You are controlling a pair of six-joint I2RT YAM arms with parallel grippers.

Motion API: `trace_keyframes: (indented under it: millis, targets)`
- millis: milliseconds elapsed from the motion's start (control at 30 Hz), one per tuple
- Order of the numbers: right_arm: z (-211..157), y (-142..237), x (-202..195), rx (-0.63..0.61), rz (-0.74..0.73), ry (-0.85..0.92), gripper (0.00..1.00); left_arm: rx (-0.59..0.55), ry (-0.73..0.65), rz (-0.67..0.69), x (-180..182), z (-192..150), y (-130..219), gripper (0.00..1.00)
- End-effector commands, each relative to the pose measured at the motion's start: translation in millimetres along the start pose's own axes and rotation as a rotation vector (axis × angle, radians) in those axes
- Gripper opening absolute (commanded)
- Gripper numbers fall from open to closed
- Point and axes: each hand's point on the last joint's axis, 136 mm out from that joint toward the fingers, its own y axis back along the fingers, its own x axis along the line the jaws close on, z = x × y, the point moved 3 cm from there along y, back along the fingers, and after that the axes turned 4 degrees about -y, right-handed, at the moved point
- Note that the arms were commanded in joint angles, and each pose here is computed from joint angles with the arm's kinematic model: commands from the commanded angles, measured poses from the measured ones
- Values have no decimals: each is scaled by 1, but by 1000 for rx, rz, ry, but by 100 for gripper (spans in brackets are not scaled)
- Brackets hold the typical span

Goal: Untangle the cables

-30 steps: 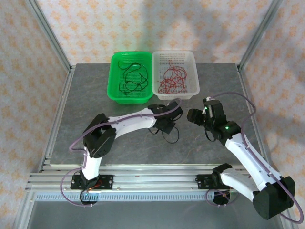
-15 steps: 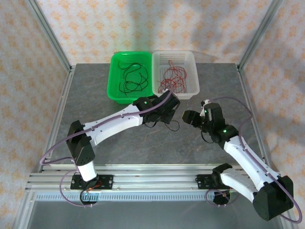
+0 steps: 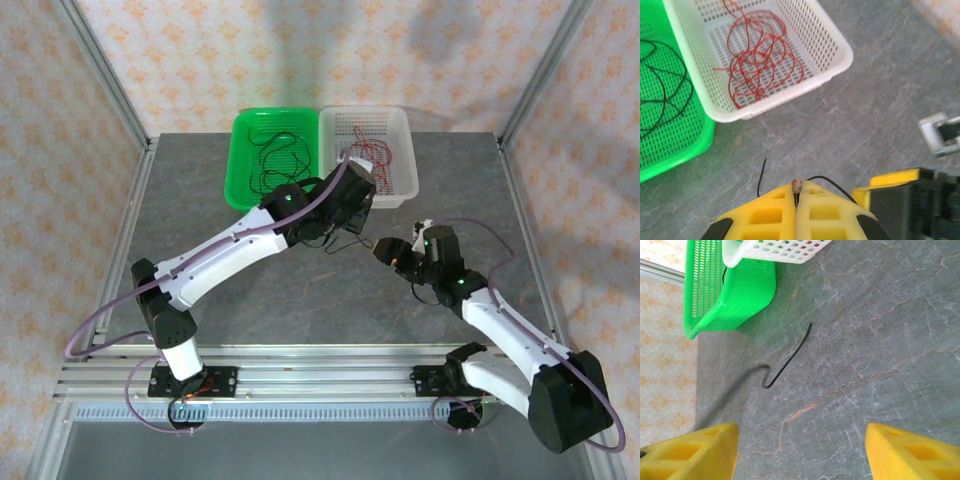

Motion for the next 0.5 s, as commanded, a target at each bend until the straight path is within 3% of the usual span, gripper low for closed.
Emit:
trace_keyframes:
  millis: [0,467]
  targets:
    - [1,-3,12,-8,56,7,67,-63,-9,26,11,21,32,0]
    - [-4,-5,-3,-6,11,4,67,-278,22,96,37,94,105,0]
